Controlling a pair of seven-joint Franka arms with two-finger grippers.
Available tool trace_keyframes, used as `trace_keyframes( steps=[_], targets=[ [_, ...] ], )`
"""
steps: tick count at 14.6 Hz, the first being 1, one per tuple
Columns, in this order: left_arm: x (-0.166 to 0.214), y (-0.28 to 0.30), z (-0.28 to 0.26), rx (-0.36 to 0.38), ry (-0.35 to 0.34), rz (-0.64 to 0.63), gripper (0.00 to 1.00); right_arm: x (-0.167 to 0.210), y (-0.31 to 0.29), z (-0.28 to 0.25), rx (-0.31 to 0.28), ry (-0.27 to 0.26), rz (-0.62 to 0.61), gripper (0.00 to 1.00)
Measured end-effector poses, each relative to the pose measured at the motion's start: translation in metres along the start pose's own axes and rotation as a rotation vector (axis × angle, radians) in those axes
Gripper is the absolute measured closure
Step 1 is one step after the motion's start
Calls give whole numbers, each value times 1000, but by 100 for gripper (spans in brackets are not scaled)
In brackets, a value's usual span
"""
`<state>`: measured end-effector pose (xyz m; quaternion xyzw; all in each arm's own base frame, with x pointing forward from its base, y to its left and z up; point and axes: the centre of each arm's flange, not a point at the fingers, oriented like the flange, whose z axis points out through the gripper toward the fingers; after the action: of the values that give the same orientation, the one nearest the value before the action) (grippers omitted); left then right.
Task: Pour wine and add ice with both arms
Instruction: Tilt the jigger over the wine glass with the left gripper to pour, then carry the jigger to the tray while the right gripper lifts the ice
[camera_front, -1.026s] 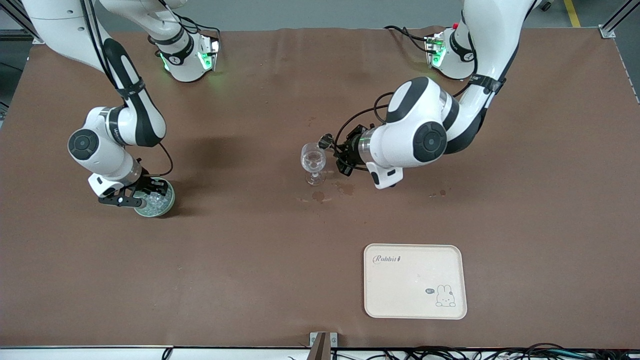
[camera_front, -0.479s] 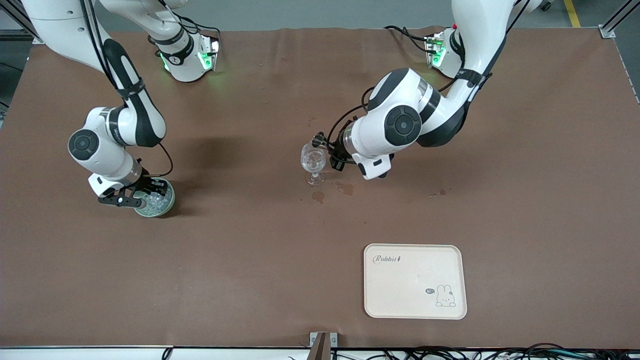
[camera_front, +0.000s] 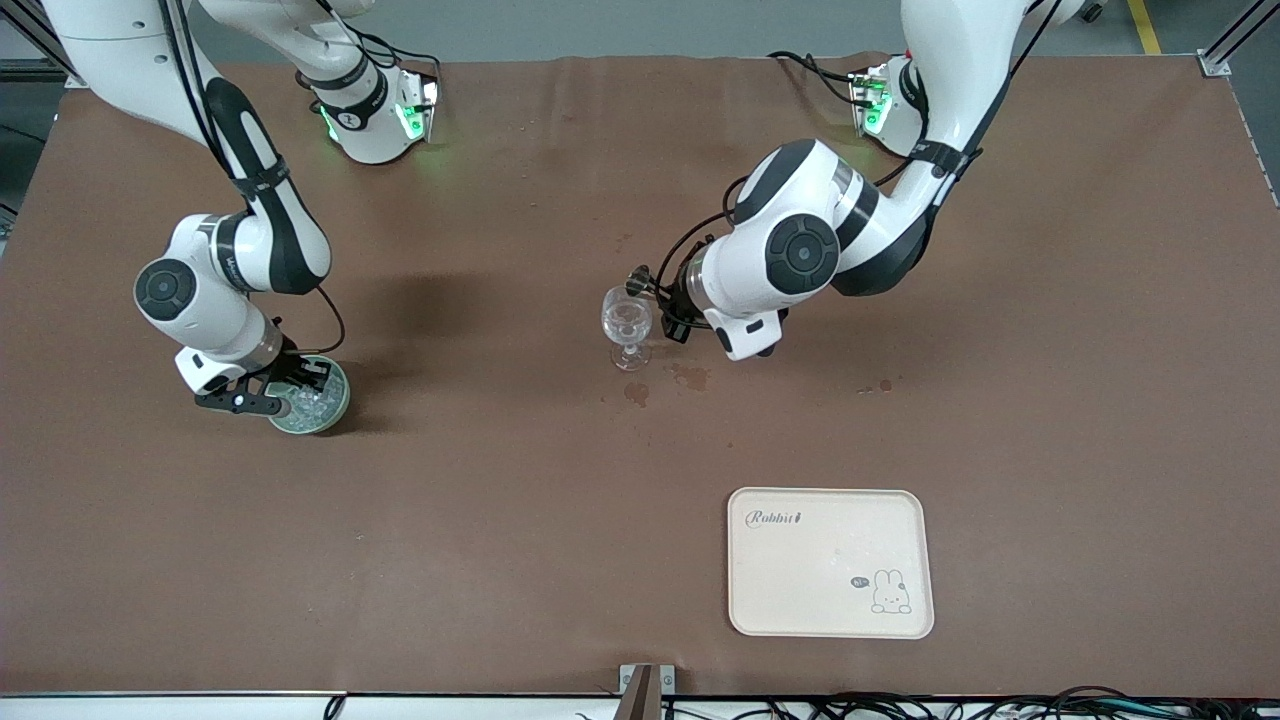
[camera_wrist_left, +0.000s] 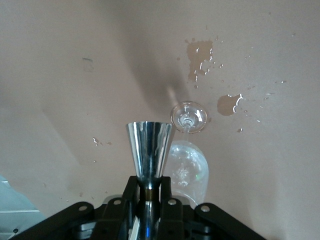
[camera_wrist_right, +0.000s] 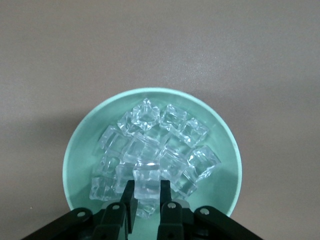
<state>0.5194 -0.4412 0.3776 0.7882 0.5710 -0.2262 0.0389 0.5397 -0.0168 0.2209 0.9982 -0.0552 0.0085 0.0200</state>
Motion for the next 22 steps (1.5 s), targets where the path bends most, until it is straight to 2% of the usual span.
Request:
trace_keyframes(
  steps=[2, 5, 6, 11, 15, 20, 22],
  targets=[
    [5, 2, 0, 27, -91, 43, 78, 3, 0, -3, -2, -24, 0, 78],
    [33, 10, -16, 43, -221, 69, 78, 19, -3, -28, -6, -123, -2, 78],
    [45, 14, -23, 34, -258, 66, 78, 28, -4, -49, -4, -136, -2, 78],
    [139, 44, -56, -66, -482, 25, 78, 51, 3, -207, 28, -73, 5, 78],
    [219, 76, -73, -158, -602, -53, 78, 52, 38, -327, 39, -48, 53, 78],
    [318, 95, -64, -262, -685, -61, 78, 36, 56, -407, 40, -88, 54, 78],
    [366, 94, -57, -327, -737, -55, 78, 31, 59, -426, 41, -83, 48, 78]
  ],
)
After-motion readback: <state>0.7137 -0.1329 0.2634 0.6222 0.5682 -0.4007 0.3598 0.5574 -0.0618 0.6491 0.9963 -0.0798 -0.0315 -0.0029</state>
